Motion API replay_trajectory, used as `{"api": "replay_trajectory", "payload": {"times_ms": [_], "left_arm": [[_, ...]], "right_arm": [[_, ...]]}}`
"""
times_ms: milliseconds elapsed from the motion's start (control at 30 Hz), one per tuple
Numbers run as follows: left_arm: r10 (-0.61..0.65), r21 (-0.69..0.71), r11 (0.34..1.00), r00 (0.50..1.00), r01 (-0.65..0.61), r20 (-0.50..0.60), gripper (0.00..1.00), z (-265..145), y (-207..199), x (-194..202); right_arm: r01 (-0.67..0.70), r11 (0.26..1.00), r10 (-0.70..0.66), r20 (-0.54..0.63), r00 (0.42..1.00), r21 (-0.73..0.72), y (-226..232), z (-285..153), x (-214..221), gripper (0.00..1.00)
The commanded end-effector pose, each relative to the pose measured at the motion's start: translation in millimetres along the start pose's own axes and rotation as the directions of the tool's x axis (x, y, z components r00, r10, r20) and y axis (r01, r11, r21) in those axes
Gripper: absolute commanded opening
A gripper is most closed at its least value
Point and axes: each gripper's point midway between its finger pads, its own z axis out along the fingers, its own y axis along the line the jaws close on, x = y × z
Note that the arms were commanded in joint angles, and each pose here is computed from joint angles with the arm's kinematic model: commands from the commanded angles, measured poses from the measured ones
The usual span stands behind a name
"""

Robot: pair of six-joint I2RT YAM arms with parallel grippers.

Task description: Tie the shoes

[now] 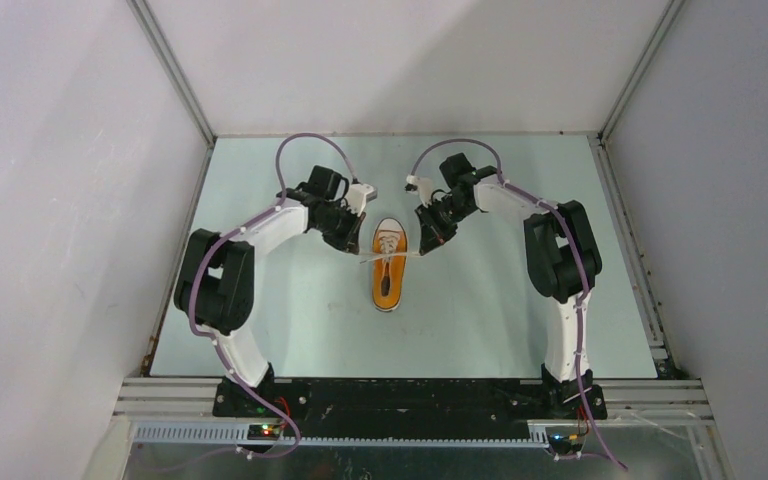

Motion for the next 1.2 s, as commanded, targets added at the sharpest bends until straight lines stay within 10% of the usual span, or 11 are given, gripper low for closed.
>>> {"api": "replay_trajectory", "payload": {"times_ms": [0,1167], "left_arm": [[0.023,-0.299,0.952,0.991,-0.061,-0.131,0.00,-25.6,62.5,29.6],[0.039,-0.235,0.970,0.991,-0.070,-0.132,0.01,-21.6,41.8,31.4]], "right_arm": [[0.084,0.975,-0.069,-0.080,0.994,0.204,-38.0,-31.4,14.3,0.00],[0.085,0.993,-0.083,-0.026,0.996,0.080,-6.6,-27.5,1.9,0.00]]}}
